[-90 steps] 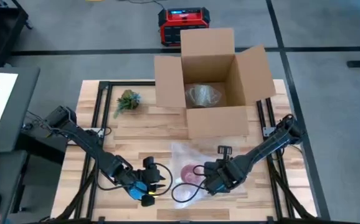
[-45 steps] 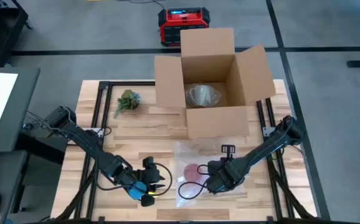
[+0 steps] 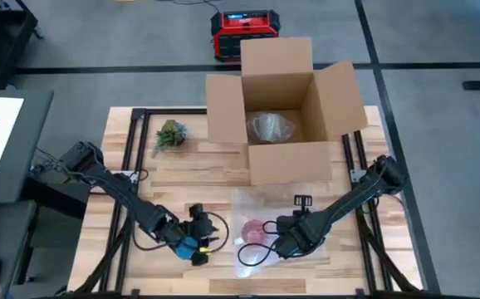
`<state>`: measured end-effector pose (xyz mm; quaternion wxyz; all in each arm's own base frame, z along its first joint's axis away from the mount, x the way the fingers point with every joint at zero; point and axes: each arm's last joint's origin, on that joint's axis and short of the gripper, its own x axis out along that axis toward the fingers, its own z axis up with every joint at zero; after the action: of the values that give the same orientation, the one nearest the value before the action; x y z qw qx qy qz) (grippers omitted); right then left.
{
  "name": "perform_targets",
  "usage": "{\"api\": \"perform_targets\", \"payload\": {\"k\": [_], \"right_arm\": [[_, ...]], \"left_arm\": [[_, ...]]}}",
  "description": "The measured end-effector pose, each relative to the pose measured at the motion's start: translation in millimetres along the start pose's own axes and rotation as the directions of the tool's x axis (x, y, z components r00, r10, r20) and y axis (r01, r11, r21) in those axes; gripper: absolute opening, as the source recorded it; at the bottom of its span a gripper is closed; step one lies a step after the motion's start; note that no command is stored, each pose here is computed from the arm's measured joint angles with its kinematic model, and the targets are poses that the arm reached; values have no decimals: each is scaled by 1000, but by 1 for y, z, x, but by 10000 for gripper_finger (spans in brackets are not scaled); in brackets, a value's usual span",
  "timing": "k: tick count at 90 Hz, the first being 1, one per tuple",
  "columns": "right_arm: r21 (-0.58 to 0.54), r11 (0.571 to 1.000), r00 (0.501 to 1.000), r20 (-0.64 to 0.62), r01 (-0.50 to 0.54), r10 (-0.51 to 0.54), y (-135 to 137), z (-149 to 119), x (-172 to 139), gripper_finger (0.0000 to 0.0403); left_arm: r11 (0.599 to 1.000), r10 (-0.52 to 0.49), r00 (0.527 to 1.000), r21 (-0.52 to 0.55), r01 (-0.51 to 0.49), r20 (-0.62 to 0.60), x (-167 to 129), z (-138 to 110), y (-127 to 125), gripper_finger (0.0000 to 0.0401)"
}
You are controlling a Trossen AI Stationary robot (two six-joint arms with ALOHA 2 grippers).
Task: Wrap mug
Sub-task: Wrap the red mug with the transparent bubble wrap
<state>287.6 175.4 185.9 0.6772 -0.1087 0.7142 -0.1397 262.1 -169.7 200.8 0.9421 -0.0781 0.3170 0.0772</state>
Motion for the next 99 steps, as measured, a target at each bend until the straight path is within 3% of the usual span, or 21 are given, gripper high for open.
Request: {"api": "perform_targets", "payload": {"k": [20, 36, 49, 75, 99], "right_arm": [[1, 1000, 1000, 3, 0, 0, 0, 0, 0, 57], [3, 1000, 1000, 5, -1, 1, 0, 1, 0, 57], [4, 1000, 1000, 8, -3, 3, 0, 1, 0, 57], [0, 1000, 1000, -1, 3, -3, 0, 0, -1, 57], [49, 996, 995, -74, 73, -69, -11, -8, -44, 57]], "left_arm": [[994, -96, 995, -43, 98, 35, 39, -10, 4, 9], [963, -270, 963, -16, 270, -10, 73, -12, -8, 4], [927, -370, 929, 59, 371, -28, 75, -6, -19, 1], [946, -317, 948, 59, 319, -38, 72, -5, -16, 0], [972, -220, 964, 48, 229, -149, 70, -15, -8, 0]]}}
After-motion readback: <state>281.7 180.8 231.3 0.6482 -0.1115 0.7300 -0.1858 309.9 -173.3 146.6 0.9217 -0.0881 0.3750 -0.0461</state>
